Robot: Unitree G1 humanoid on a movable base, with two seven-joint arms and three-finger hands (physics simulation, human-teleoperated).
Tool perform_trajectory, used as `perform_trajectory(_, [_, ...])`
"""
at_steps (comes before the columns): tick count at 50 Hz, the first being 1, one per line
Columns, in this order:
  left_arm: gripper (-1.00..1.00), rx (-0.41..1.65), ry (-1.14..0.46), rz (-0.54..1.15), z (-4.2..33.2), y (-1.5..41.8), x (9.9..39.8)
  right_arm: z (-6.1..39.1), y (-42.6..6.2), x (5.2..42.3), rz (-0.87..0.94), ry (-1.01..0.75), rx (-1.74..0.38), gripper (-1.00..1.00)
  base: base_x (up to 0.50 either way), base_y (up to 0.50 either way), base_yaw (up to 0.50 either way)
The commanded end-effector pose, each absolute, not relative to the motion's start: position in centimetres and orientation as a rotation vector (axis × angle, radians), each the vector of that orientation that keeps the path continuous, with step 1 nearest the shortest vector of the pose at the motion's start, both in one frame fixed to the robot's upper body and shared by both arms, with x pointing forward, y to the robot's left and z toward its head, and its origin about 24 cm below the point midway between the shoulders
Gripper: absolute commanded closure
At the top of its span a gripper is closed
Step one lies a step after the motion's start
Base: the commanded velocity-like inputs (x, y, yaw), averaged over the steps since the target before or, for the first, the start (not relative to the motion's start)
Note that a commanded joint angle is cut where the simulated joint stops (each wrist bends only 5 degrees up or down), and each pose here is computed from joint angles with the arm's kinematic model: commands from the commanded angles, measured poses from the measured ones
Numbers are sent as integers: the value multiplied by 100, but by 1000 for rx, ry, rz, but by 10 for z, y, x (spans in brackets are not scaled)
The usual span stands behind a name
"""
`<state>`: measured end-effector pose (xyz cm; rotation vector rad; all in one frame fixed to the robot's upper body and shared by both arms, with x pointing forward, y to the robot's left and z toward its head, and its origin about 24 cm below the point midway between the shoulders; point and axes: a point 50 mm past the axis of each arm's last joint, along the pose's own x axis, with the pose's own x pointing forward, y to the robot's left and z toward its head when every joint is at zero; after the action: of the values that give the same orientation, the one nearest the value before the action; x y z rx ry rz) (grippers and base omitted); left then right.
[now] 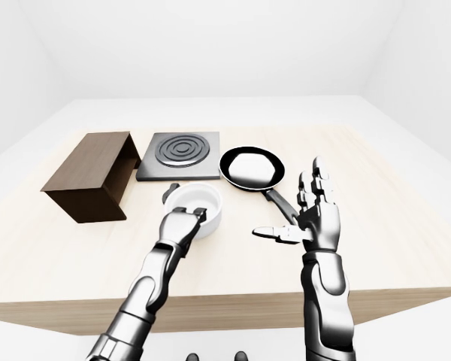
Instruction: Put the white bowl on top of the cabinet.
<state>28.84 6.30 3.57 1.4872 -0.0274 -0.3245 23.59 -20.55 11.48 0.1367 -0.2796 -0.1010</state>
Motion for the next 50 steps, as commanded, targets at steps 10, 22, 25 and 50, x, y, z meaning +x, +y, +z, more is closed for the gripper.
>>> perform_trajectory(10, [100,1564,-128,-172,101,71,291,113,-204,236,-95,-271,136,-100,0,0,0])
perform_trajectory(22, [100,1604,-120,-77,148,85,294,113,-203,237,-93,-271,136,-100,0,0,0])
perform_trajectory(25, [100,1625,-111,-39,165,92,296,113,-203,236,-91,-271,135,-100,0,0,0])
perform_trajectory(50, [100,1570,-219,87,262,124,376,109,-196,235,-71,-253,128,-100,0,0,0])
